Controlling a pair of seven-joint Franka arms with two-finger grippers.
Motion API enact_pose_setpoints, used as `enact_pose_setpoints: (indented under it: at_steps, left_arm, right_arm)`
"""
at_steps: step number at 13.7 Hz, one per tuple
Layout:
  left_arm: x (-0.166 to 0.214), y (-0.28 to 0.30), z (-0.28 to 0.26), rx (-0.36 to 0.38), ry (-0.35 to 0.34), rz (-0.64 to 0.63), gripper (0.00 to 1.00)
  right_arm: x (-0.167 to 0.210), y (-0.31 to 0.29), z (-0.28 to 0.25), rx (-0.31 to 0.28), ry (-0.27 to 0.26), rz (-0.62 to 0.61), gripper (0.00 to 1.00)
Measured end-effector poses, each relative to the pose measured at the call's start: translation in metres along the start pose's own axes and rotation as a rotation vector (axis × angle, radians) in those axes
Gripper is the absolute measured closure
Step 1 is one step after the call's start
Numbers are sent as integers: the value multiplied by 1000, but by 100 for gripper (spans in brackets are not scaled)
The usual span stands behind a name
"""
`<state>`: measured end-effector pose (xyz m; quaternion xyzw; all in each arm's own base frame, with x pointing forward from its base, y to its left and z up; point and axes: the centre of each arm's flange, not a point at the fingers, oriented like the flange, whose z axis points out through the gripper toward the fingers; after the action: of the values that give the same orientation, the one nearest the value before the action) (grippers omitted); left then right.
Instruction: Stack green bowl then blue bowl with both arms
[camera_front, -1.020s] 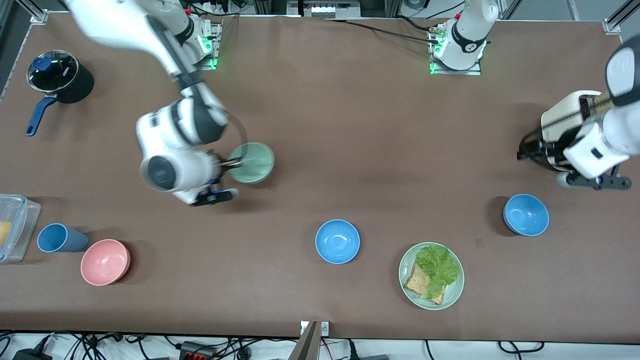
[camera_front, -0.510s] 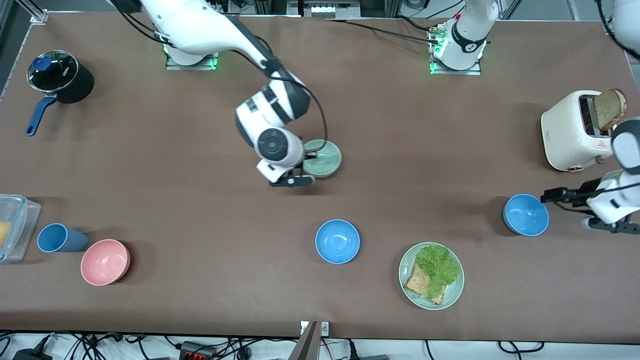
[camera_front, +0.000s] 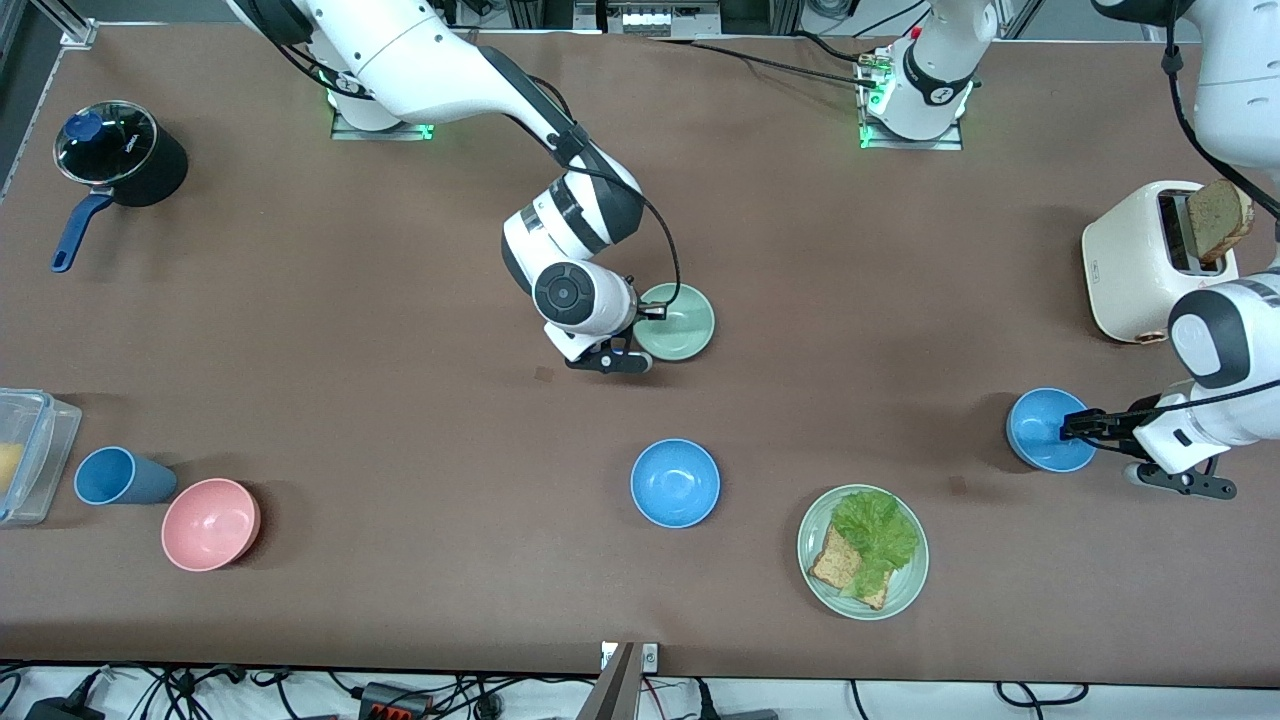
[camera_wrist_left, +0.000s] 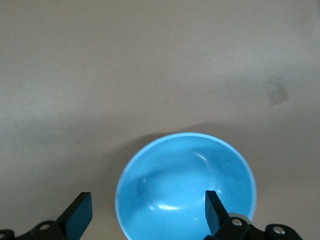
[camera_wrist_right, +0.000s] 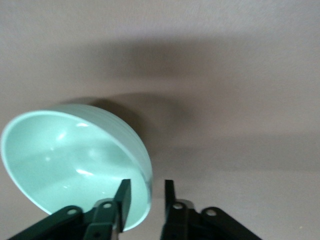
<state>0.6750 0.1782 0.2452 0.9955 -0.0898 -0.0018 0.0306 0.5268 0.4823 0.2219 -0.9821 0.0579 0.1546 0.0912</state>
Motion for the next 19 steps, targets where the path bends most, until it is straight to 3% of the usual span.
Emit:
enact_pose_setpoints:
  at_steps: [3,6,8,9,10,12,13,17,19]
  left_arm:
    - [-2,-11,16,5,11,30,6]
    - [-7,-19,28,3,7,32,18]
    - [-7,-20,30,2,6,35,34]
    - [-7,-21,30,2,6,35,34]
    - [-7,-21,30,2,7,34,34]
    - [-7,-22,31,2,6,32,48]
    - [-8,-23,31,2,6,28,48]
    - [-12,-30,31,1,5,7,89]
    - [-12,-31,31,-7,10,-6,94]
  right_arm:
    - [6,12,-79,-3,17,42,31]
    - [19,57,-204,-30,85,102,1]
    - [29,96,-263,-92,152,150,0]
    - [35,113,-282,-118,187,168,0]
    - [41,127,-300,-128,220,172,0]
    - [48,155,-334,-122,269,178,0]
    - [49,170,-350,-112,286,191,0]
    - [54,235,-393,-94,285,248,0]
    - [58,266,-411,-87,297,219,0]
